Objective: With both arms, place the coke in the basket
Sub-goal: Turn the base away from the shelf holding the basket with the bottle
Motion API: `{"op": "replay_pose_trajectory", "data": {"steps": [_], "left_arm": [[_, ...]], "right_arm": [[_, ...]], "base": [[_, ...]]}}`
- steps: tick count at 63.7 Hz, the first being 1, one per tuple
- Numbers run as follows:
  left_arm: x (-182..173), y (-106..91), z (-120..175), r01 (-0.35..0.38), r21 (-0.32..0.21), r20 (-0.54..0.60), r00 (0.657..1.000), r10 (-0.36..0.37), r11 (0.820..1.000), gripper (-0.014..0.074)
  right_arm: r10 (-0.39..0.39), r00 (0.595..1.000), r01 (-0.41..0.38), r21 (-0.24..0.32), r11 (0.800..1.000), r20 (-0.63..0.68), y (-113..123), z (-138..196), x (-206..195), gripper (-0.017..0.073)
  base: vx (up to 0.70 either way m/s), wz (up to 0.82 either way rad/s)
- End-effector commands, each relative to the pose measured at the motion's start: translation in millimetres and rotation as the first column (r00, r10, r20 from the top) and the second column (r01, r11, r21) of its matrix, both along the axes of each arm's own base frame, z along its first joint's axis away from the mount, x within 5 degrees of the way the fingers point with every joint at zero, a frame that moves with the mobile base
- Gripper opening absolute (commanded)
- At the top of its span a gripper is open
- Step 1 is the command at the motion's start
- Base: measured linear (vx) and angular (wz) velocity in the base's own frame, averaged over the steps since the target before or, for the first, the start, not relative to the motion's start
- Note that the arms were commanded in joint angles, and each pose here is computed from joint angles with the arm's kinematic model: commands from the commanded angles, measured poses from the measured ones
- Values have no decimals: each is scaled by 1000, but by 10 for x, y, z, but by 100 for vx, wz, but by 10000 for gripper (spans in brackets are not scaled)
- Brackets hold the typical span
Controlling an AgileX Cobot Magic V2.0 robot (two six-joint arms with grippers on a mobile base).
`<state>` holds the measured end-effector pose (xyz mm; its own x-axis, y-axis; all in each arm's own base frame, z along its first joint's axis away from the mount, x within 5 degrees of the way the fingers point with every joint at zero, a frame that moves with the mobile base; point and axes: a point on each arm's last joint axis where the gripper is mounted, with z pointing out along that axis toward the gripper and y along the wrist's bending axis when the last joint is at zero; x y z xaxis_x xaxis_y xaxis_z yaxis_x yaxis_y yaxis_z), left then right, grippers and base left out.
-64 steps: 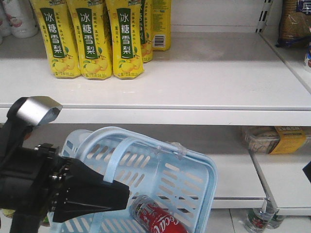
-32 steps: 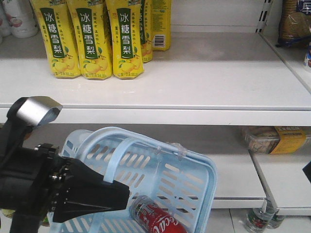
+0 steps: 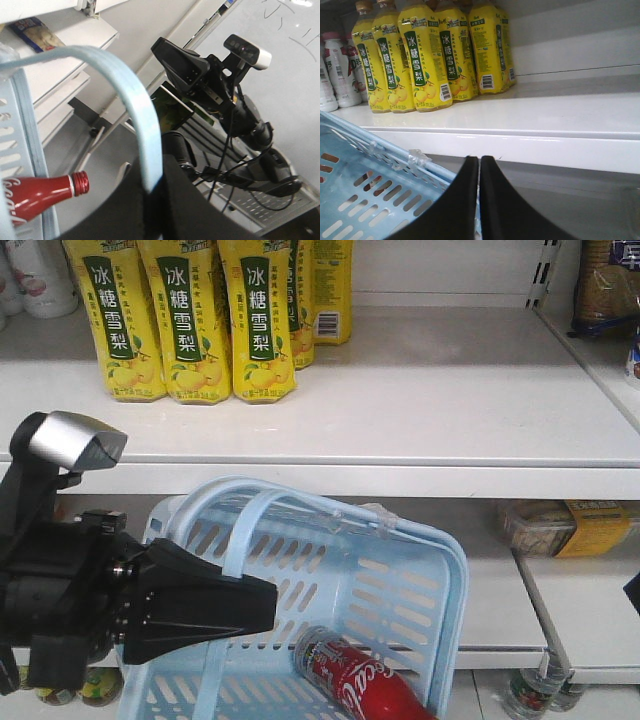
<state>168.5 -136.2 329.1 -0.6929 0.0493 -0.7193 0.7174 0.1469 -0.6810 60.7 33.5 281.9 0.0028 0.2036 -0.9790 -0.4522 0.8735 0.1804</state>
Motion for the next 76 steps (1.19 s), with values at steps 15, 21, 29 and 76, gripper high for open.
{"op": "replay_pose_trajectory", "data": {"steps": [15,21,29,76], "left_arm": [[-32,67,93,-146,-138,219,960,174,979,-6],[-82,125,5,-227,-137,242,936,255,964,-6],[-178,225,-126,-337,-142,283,887,365,931,-6],[-564,760,-714,-764,-228,236,558,796,603,-6]], "right_arm": [[-36,999,37,-32,999,38,-27,88,8,-6],[-36,999,37,-32,999,38,-27,88,8,-6],[-36,999,37,-32,999,38,-27,88,8,-6],[-33,999,34,-33,999,38,-25,87,7,-6]], "base": [[0,0],[0,0],[0,0],[0,0]]}}
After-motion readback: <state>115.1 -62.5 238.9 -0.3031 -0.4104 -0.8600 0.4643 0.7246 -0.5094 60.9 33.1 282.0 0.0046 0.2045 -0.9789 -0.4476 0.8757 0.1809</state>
